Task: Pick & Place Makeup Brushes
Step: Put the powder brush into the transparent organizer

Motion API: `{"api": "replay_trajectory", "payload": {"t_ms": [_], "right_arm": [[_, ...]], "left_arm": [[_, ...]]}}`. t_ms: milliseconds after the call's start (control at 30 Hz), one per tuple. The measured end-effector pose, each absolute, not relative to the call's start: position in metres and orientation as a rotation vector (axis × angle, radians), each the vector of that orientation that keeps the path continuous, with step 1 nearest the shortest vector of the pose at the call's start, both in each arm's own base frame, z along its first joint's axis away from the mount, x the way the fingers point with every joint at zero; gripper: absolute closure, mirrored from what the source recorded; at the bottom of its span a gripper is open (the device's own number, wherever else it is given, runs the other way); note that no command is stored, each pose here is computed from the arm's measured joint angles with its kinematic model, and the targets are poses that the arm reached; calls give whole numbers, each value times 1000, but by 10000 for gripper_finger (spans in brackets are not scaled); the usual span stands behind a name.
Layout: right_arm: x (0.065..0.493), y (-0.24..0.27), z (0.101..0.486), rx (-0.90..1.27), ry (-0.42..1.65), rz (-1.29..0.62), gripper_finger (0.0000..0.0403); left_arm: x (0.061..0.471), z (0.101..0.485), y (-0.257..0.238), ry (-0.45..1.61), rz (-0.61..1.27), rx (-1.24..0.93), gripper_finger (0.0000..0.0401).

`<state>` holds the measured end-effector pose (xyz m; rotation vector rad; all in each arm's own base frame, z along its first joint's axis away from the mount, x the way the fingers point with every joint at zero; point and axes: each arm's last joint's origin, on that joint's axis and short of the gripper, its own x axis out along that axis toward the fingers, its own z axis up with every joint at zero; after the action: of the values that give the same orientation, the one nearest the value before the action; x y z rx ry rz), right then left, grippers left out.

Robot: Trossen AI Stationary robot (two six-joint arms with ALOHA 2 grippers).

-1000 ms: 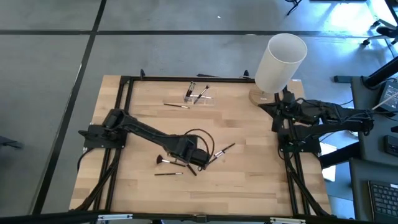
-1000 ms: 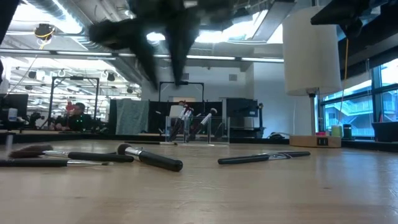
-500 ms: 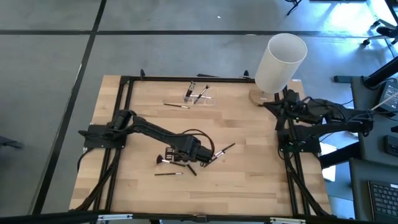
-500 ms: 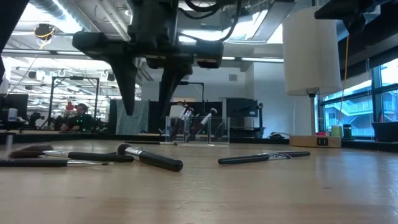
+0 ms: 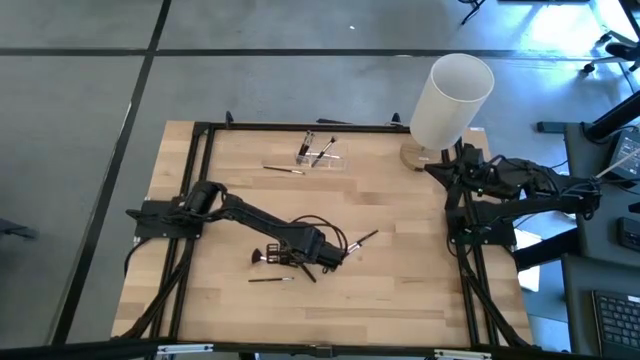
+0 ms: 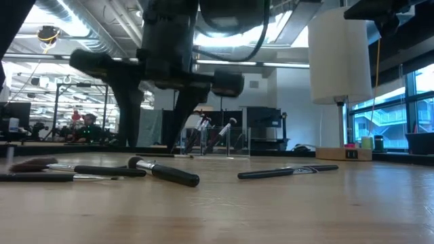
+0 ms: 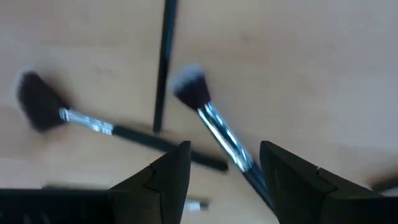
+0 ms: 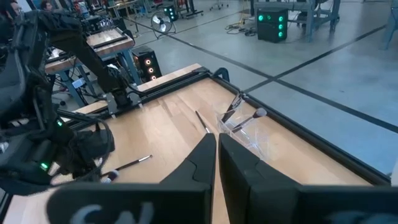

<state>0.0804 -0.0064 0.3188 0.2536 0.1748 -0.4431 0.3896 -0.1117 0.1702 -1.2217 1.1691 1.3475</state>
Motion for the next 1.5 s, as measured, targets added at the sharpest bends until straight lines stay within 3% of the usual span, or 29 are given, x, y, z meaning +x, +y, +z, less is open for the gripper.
{"api": "replay_trajectory", "payload": {"t_ms": [567, 1167, 1500], "right_arm": [[81, -6, 320, 246, 167, -442, 382], [81, -6, 320, 230, 163, -439, 382], [81, -6, 320, 224, 165, -439, 382]], "left_arm": [[398, 147, -112, 1280, 1288, -1220, 231], [404, 144, -95, 1347, 1129, -1040, 347], [406, 150, -85, 1214, 1149, -965, 332]]}}
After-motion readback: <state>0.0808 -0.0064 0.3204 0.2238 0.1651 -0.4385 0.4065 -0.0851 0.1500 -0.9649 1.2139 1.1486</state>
